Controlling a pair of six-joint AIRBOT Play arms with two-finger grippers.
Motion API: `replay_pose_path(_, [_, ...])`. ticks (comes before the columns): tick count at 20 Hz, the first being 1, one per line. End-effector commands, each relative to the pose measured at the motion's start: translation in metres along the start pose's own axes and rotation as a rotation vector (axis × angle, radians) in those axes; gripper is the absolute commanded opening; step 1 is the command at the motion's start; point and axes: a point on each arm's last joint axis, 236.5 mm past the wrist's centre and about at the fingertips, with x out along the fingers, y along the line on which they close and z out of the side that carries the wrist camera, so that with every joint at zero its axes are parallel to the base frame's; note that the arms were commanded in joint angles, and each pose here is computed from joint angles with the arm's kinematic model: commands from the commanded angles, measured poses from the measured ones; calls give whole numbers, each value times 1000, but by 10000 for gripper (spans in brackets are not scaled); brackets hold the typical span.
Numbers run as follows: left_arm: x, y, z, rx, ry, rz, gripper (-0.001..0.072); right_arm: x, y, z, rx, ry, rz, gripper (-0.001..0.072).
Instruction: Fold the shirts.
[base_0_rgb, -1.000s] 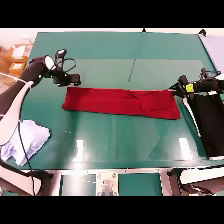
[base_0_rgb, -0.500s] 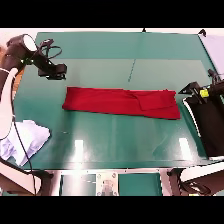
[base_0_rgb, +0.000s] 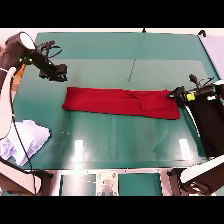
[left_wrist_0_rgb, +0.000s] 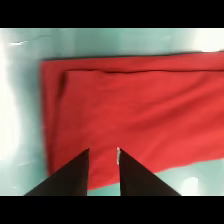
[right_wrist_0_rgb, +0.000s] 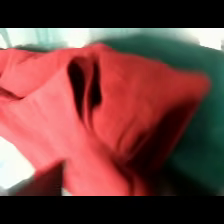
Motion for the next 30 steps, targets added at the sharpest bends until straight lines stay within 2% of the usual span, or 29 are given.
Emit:
replay_pose_path(1, [1, -28, 4, 41, -20, -93, 20, 15, 5, 3, -18, 9, -14, 78])
replay_pose_path(2, [3, -36, 6, 56, -31, -103, 21, 16, 7, 4, -23, 10, -15, 72])
replay_pose_path(3, [6, -47, 8, 80, -42, -110, 21, 15, 9, 4, -29, 12, -15, 22])
replay_pose_path(8, [47, -134, 16, 192, -142, -180, 21, -21, 47, 8, -115, -1, -11, 20])
replay_pose_path(11, [110, -207, -2, 230, -156, -286, 21, -60, 98, 5, -210, -21, -8, 20])
replay_pose_path(13, [157, -252, -26, 264, -138, -347, 21, -81, 149, -4, -285, -36, 51, 21])
replay_pose_path(16, [205, -292, -56, 235, -109, -408, 20, -100, 214, -25, -406, -47, 87, 21])
replay_pose_path(21, [226, -302, -65, 220, -109, -419, 21, -120, 290, -50, -557, -84, 100, 20])
replay_pose_path(25, [224, -302, -62, 219, -115, -422, 21, -118, 311, -60, -588, -80, 108, 21])
replay_pose_path(28, [194, -293, -57, 305, -45, -429, 21, -115, 317, -64, -574, -69, 123, 21])
replay_pose_path(30, [148, -257, -37, 396, -4, -354, 20, -110, 324, -67, -566, -60, 131, 21])
